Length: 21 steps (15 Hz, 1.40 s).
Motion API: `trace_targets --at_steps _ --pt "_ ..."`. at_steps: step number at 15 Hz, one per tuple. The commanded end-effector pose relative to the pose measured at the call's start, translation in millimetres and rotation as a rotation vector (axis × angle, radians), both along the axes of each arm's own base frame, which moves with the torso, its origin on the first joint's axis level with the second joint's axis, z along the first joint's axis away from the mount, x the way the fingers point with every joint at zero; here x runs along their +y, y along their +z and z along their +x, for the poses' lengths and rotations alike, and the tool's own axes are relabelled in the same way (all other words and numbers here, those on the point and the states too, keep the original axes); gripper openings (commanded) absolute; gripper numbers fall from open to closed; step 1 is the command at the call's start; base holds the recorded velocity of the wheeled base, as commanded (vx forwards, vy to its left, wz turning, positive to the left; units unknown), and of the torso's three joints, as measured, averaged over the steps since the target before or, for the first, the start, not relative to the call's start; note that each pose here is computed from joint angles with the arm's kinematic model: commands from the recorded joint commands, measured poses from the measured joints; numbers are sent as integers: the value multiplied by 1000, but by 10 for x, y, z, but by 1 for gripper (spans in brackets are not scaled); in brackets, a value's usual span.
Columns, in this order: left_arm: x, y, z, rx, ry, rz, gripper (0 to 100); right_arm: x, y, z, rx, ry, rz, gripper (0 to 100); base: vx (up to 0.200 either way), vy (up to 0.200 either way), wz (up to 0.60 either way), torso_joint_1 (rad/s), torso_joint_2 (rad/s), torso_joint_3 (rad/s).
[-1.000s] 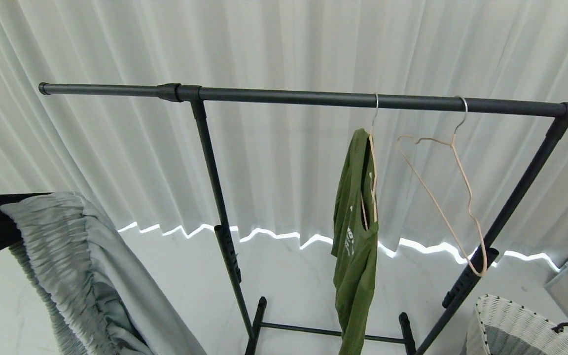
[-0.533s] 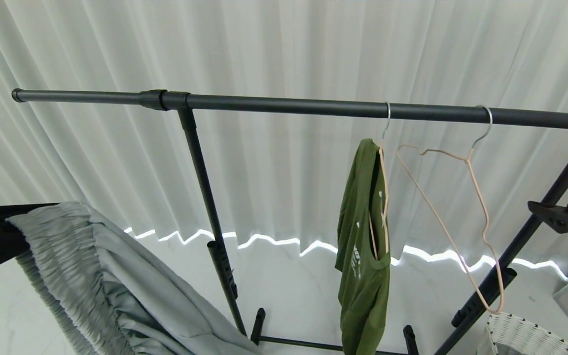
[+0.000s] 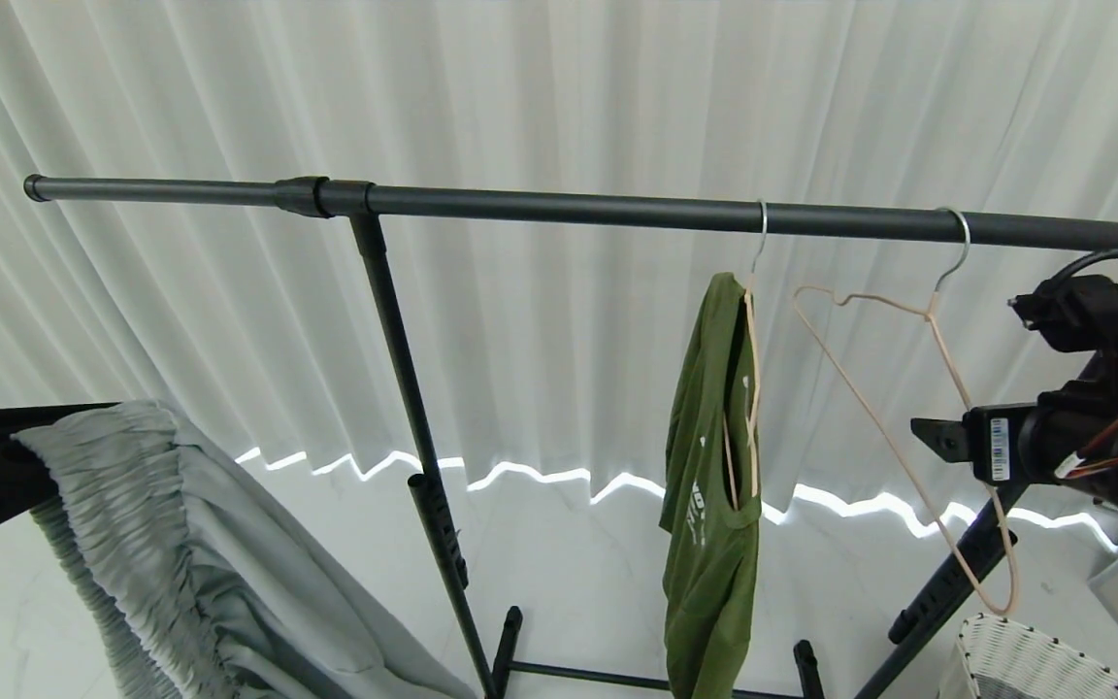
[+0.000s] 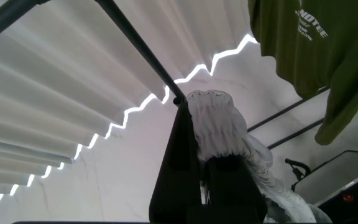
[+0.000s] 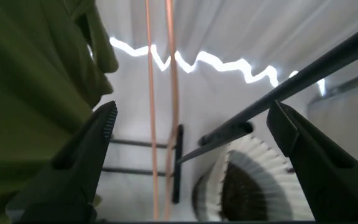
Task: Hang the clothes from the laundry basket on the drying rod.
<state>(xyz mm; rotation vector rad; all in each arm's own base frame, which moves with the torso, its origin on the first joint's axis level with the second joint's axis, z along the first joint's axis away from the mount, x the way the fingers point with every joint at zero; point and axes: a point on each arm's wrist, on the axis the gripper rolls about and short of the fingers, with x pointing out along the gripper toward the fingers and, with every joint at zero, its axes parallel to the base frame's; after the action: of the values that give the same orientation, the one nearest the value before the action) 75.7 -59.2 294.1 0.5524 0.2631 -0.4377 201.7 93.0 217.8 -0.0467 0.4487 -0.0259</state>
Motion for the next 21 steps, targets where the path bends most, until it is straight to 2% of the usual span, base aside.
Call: trace_targets --at_steps 1,4,7,12,13,21 --pt "-5 -3 5 2 0 2 0 97 -160 171 61 -28 29 100 0 0 0 0 0 0" --pt "-8 -4 9 3 -1 4 0 139 -243 265 99 -55 102 100 0 0 0 0 0 0" --pt "-11 -5 12 4 -1 5 0 144 -264 281 114 -36 111 100 0 0 0 0 0 0" --pt "-12 -5 11 4 -2 5 0 53 -288 347 121 -72 116 100 0 0 0 0 0 0" --pt "-12 -5 11 4 -2 5 0 28 -288 358 121 -80 118 0 0 0 0 0 0 0" --pt "-5 6 3 -1 -2 1 0 9 -270 354 115 -87 124 0 0 0 0 0 0 0"
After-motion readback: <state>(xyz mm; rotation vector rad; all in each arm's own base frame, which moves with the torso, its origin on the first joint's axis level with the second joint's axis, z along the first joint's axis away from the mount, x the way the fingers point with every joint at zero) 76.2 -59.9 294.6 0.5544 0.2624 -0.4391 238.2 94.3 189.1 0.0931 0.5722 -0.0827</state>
